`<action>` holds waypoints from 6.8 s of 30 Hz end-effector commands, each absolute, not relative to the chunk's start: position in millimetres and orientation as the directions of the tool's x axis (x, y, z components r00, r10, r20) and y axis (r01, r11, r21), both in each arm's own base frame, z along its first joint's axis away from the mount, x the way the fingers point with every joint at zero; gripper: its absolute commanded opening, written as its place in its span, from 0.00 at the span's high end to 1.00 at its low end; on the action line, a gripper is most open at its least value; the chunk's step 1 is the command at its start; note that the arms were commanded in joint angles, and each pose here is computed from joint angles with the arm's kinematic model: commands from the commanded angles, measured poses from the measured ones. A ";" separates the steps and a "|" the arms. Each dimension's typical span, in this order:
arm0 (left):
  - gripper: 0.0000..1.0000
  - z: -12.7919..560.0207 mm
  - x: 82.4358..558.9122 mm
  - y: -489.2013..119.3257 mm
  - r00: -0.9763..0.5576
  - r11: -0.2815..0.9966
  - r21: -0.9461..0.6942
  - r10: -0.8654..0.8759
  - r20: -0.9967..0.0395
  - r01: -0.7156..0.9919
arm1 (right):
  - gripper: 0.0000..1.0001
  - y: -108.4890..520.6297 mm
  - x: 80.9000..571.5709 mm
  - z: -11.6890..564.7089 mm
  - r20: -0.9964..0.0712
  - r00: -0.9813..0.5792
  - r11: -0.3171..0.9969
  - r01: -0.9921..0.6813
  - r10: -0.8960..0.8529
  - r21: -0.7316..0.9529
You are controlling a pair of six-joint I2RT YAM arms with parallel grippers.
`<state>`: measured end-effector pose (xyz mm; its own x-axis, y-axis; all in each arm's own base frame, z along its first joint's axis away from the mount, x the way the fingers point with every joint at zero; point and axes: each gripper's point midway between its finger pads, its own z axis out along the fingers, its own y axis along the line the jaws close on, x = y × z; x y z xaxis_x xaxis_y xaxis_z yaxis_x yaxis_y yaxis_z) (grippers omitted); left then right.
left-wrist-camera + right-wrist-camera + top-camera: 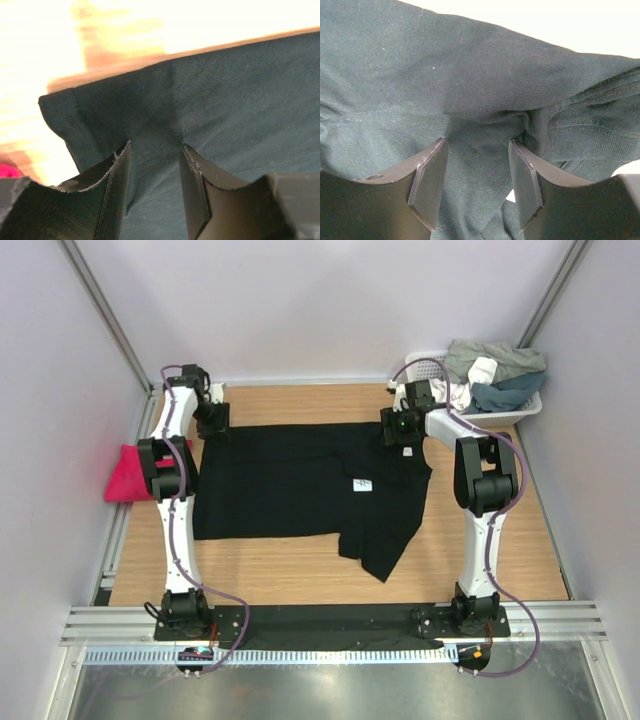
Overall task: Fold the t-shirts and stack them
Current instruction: Fold the tshirt
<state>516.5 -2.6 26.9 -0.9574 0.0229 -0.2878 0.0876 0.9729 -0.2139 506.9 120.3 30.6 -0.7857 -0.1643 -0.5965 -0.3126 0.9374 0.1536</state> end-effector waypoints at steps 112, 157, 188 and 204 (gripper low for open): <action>0.10 115.7 318.0 18.1 -0.929 0.994 -0.106 -0.011 -0.371 0.030 | 0.99 204.4 155.7 73.2 -0.421 0.296 -0.159 -0.930 -0.857 -0.330; 0.49 17.0 234.8 49.4 -0.990 0.937 -0.328 -0.088 0.108 -0.119 | 0.99 197.8 196.3 98.3 -0.511 0.190 0.055 -0.903 -0.839 -0.425; 1.00 125.8 318.0 35.4 -0.991 0.897 -0.440 -0.016 -0.132 0.044 | 0.99 176.1 277.0 188.3 -0.581 0.026 0.338 -0.792 -0.814 -0.508; 1.00 122.6 382.6 48.4 -0.988 0.879 -0.472 0.001 -0.153 0.073 | 0.99 157.7 372.2 220.2 -0.559 -0.003 0.442 -0.616 -0.829 -0.652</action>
